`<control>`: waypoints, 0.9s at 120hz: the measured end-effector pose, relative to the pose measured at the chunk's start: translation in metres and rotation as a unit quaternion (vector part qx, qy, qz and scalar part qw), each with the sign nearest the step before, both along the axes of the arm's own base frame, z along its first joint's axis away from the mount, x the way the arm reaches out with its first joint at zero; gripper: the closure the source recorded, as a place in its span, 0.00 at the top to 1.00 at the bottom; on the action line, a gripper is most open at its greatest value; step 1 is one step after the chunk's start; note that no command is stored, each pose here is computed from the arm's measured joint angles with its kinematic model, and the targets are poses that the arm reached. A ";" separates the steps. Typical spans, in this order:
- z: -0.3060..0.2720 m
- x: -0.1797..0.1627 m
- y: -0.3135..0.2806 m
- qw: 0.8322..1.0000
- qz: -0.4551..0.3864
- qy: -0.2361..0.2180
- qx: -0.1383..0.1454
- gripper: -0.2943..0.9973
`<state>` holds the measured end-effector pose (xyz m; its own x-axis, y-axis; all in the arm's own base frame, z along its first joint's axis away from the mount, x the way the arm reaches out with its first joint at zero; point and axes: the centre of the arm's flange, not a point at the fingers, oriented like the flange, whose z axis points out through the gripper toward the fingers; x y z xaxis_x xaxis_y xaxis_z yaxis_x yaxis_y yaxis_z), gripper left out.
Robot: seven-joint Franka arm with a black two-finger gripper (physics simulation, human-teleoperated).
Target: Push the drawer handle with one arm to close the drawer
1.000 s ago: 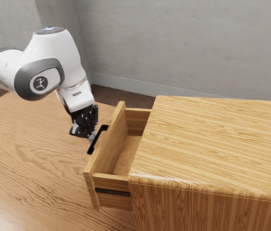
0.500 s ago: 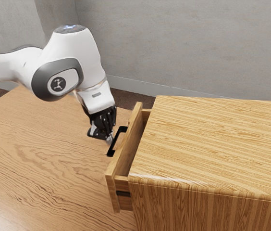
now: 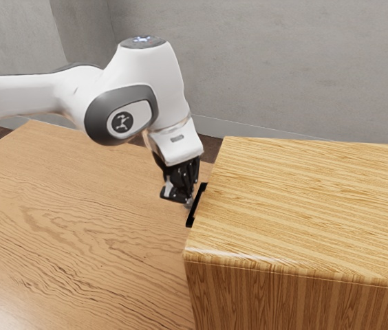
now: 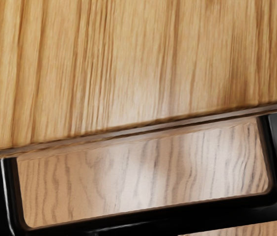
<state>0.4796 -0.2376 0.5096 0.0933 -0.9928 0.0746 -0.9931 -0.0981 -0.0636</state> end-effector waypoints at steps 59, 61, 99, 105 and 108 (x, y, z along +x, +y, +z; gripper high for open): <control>0.030 -0.049 0.033 0.999 0.028 -0.022 -0.005 0.16; 0.035 -0.053 0.036 0.999 0.031 -0.026 -0.007 0.16; 0.094 -0.106 0.114 0.993 0.095 -0.070 0.001 0.37; 0.099 -0.111 0.122 0.992 0.103 -0.071 0.003 0.45; 0.103 -0.114 0.127 0.991 0.109 -0.073 0.003 0.48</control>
<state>0.3660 -0.1101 0.6128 0.2938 -0.9509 0.0969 -0.9289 -0.3079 -0.2055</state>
